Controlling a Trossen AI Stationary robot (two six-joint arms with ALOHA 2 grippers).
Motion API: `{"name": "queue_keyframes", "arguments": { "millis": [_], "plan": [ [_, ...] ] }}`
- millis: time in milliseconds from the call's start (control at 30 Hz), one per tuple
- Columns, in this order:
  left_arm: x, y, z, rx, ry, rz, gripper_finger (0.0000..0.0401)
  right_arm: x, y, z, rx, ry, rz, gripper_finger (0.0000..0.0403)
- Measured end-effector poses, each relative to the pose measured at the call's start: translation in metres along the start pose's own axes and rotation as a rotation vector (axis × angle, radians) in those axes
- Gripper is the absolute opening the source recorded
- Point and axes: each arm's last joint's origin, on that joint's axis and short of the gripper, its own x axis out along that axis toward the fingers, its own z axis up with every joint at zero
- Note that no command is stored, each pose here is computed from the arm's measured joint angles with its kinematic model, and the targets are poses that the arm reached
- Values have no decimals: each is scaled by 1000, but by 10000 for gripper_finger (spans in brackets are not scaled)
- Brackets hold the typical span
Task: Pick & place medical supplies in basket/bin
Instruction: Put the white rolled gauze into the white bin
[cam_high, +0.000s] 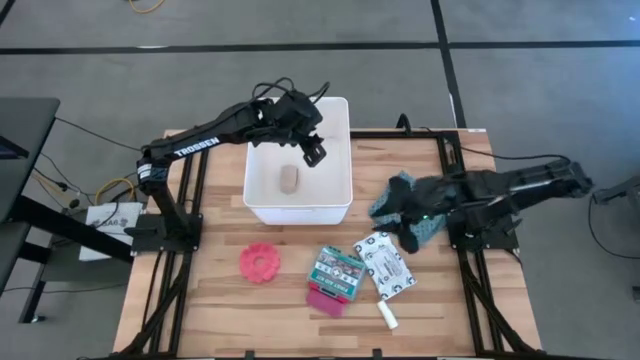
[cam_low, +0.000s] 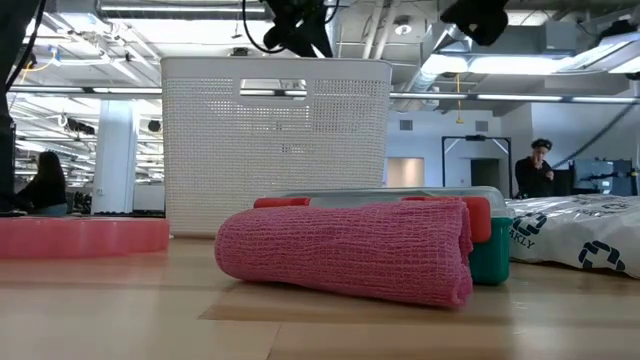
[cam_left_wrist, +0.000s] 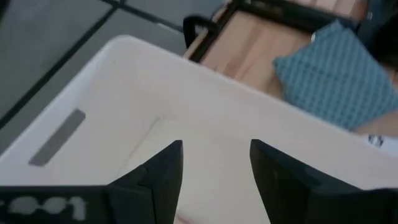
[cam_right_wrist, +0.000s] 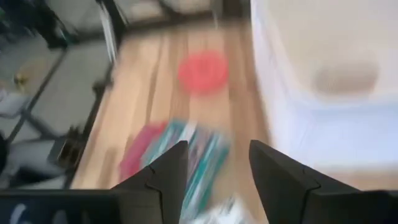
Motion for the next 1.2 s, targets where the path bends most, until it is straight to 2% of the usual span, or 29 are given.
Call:
{"name": "queue_keyframes", "arguments": {
  "millis": [133, 300, 367, 500, 600, 667, 800, 867, 967, 1133, 1200],
  "plan": [
    [-1, -4, -6, 44, 48, 34, 176, 25, 24, 5, 166, 299, 49, 168],
    [-4, -12, -8, 35, 45, 108, 176, 64, 73, 1, 298, 480, 90, 160],
    [-5, -18, -6, 27, 18, 110, 176, 81, 94, -7, 377, 568, 89, 157],
    [-8, -31, -7, 35, 0, 82, 176, 110, 132, -32, 453, 781, 122, 153],
    [-11, -42, -10, 35, 5, 62, 176, 134, 145, -53, 503, 946, 120, 155],
    [-14, -50, -12, 47, 4, 46, 176, 148, 146, -64, 534, 1016, 62, 158],
    [-19, -66, -15, 62, -5, 9, 176, 169, 143, -78, 568, 1082, -51, 163],
    [-21, -72, -16, 73, -7, -4, 176, 176, 143, -80, 640, 1057, -135, 164],
    [-24, -81, -18, 91, -9, -20, 176, 180, 143, -86, 707, 1042, -223, 164],
    [-30, -93, -22, 134, -22, -3, 176, 175, 135, -92, 724, 991, -411, 165],
    [-31, -97, -24, 156, -24, -3, 176, 173, 135, -95, 720, 1001, -438, 164]
  ]
}}
